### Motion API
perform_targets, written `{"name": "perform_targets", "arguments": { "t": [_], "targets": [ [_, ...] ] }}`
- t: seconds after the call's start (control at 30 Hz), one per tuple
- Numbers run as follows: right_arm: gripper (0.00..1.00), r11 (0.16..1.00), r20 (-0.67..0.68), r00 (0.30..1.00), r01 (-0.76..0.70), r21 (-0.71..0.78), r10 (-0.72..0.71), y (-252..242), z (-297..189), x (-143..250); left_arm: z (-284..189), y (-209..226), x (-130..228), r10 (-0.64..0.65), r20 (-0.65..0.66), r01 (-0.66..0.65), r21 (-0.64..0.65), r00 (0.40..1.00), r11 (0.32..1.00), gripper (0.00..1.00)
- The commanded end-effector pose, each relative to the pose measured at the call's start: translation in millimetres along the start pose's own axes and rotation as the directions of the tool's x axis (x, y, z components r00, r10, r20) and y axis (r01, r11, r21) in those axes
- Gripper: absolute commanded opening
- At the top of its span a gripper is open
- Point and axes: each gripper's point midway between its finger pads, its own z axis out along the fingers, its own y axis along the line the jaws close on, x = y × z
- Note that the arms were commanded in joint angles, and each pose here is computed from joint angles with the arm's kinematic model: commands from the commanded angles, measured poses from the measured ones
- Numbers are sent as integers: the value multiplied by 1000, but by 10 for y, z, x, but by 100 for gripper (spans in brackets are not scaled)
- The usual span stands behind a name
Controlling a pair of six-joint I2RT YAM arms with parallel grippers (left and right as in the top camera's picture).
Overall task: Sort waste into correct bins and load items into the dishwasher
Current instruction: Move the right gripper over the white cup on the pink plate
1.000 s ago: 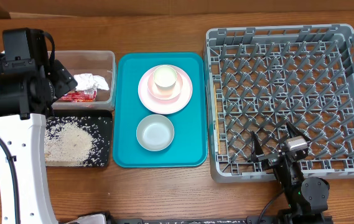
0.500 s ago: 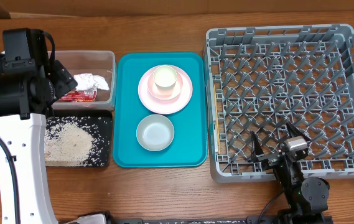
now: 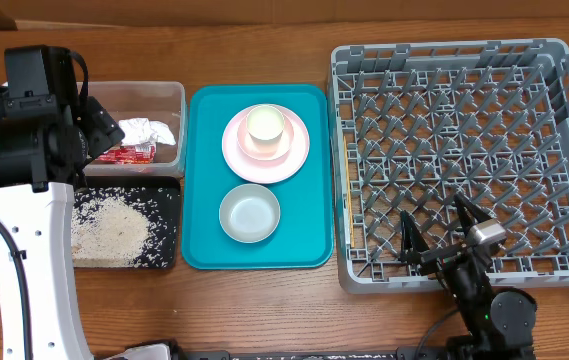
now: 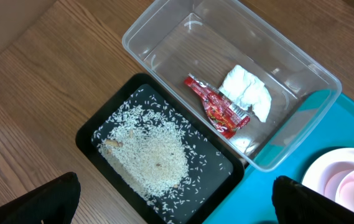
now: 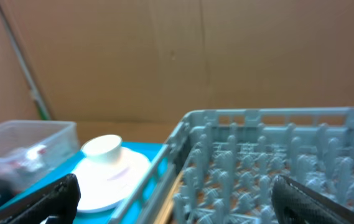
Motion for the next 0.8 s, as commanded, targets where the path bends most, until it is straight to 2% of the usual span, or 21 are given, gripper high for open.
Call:
{"name": "perform_targets", "arguments": {
  "t": [0.0,0.07,0.23,0.4,0.6,0.7,0.77],
  "targets": [
    [100,993,67,992,-99,-68,104,216,-144,-594,-46,5,-43,-1,15,1,9,1000,1000,100],
    [100,983,37,983,-178,-48,179,264,-254,-869,-46,4,-44,-1,15,1,9,1000,1000,100],
    [100,962,-54,964,-265,-59,262,439,-335,-1327,-46,5,-43,-1,15,1,9,1000,1000,100],
    [100,935,-280,910,-342,-89,306,680,-232,-1568,-46,4,-43,-1,15,1,9,1000,1000,100],
    [100,873,-584,720,-487,-41,374,860,27,-1479,-46,4,-43,-1,15,0,9,1000,1000,100],
    [100,818,-673,630,-572,-65,387,978,172,-1369,-46,5,-43,-1,15,1,9,1000,1000,100],
    [100,743,-736,507,-669,-7,450,1033,281,-1252,-46,3,-43,-1,15,1,9,1000,1000,100]
  ]
}}
